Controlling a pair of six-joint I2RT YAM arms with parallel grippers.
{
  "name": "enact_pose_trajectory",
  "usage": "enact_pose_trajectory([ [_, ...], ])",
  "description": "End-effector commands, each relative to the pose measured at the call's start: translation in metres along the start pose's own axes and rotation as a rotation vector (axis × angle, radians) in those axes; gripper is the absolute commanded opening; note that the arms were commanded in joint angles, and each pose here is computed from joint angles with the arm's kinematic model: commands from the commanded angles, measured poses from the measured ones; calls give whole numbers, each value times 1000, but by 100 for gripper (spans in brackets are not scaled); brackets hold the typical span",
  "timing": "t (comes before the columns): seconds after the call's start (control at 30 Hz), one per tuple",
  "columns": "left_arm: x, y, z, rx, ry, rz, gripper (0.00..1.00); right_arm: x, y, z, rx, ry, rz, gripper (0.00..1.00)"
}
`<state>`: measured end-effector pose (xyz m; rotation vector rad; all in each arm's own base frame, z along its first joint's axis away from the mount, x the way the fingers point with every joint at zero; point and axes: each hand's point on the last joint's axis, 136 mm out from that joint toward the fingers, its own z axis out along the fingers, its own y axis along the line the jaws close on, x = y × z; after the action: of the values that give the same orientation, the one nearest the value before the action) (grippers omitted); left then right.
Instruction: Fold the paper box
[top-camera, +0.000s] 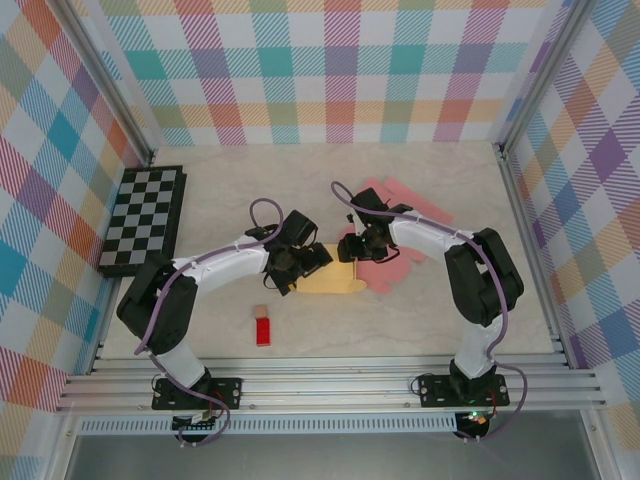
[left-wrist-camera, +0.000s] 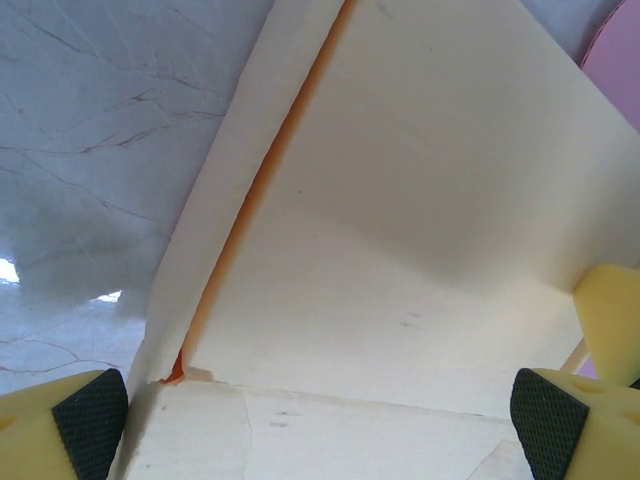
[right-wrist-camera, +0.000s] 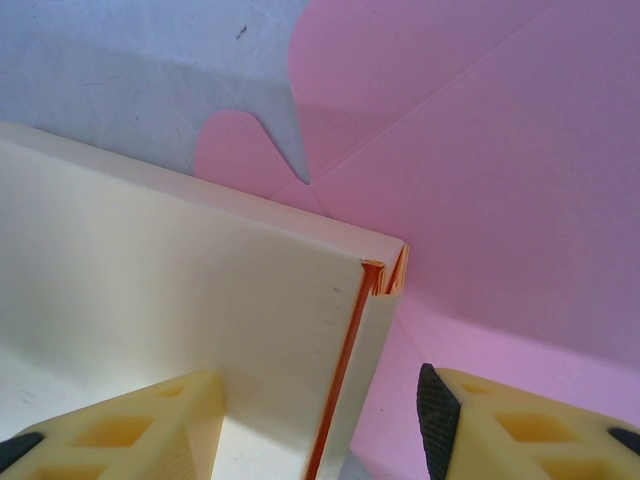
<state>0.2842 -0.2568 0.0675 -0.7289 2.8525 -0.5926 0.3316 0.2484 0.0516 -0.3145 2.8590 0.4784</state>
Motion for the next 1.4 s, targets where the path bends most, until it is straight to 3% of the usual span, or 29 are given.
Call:
enact_pose_trajectory([
  [0.0,-1,0,-2,-40,-18,21,100,8,0,1,-2,11,9,56],
  [0.87,0,23,32,-104,-8,16,93,11,-2,-2,7,16,5,56],
  [1.37,-3,29,36,-128,-16,18,93,18,2,-39,0,-9,4,60],
])
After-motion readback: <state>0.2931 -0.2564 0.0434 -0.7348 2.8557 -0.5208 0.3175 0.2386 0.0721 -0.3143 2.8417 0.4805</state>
